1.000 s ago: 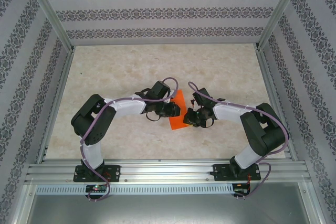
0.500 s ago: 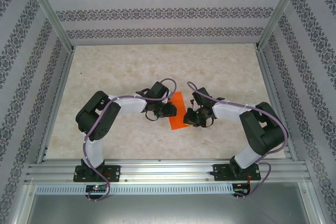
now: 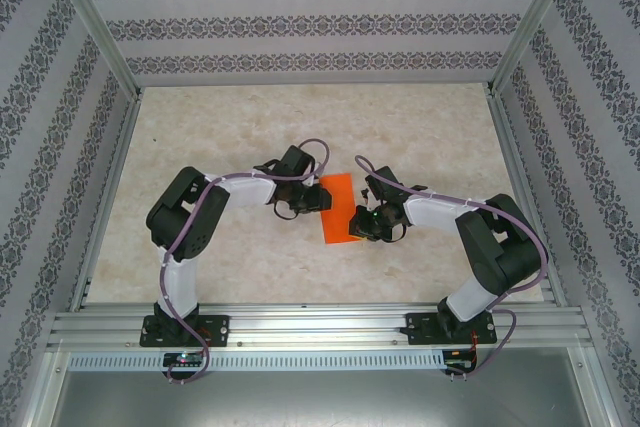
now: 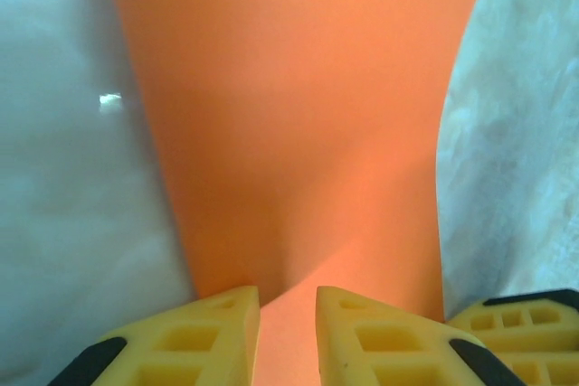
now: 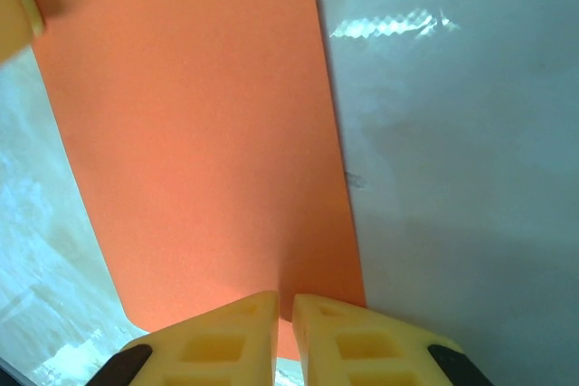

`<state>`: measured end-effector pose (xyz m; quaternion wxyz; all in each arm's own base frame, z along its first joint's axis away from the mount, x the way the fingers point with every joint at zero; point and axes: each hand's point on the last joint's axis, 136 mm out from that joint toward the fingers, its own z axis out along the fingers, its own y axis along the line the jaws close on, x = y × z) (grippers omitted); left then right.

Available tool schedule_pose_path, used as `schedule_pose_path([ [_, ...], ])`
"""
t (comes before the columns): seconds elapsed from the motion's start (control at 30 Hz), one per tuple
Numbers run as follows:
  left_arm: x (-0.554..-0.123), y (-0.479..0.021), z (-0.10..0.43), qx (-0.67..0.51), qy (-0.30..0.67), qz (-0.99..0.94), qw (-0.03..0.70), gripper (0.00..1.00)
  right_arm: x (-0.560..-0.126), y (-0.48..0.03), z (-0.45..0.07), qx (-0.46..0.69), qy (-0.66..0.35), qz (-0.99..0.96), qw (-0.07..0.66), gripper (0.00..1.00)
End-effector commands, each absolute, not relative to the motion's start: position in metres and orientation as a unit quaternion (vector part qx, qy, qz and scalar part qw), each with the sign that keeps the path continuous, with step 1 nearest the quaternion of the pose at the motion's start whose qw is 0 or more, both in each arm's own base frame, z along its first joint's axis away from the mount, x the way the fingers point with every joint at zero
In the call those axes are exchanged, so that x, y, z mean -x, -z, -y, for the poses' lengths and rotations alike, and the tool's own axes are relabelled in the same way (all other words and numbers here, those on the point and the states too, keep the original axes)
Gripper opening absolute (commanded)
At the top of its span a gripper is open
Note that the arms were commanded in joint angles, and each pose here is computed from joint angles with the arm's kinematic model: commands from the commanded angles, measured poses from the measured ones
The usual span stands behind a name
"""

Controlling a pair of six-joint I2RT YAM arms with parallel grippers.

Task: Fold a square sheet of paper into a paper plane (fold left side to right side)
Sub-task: First fold the square sheet of paper in half at the center of the table.

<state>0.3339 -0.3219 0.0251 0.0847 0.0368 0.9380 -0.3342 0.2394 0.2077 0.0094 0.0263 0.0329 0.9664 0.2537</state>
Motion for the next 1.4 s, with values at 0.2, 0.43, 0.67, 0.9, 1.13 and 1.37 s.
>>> schedule_pose_path([
  [0.2,-0.383,-0.036,0.296,-0.014,0.312,-0.941,0.133,0.26,-0.22,0.02,-0.182,-0.04,-0.177,-0.983,-0.004,0.16],
  [0.43,-0.363,-0.066,0.291,-0.035,0.337,-0.928,0.157,0.26,-0.222,0.018,-0.182,-0.04,-0.178,-0.983,0.002,0.16],
  [0.67,-0.332,-0.084,0.32,-0.079,0.395,-0.904,0.144,0.23,-0.223,0.018,-0.182,-0.042,-0.176,-0.983,0.002,0.16],
  [0.9,-0.339,-0.066,0.345,-0.089,0.393,-0.907,0.123,0.23,-0.224,0.018,-0.183,-0.042,-0.177,-0.983,0.001,0.16],
  [1.13,-0.355,-0.044,0.347,-0.083,0.364,-0.919,0.125,0.23,-0.224,0.018,-0.183,-0.04,-0.174,-0.984,0.001,0.16],
  [1.37,-0.363,-0.026,0.334,-0.073,0.318,-0.936,0.13,0.23,-0.223,0.019,-0.182,-0.04,-0.172,-0.984,-0.001,0.16],
])
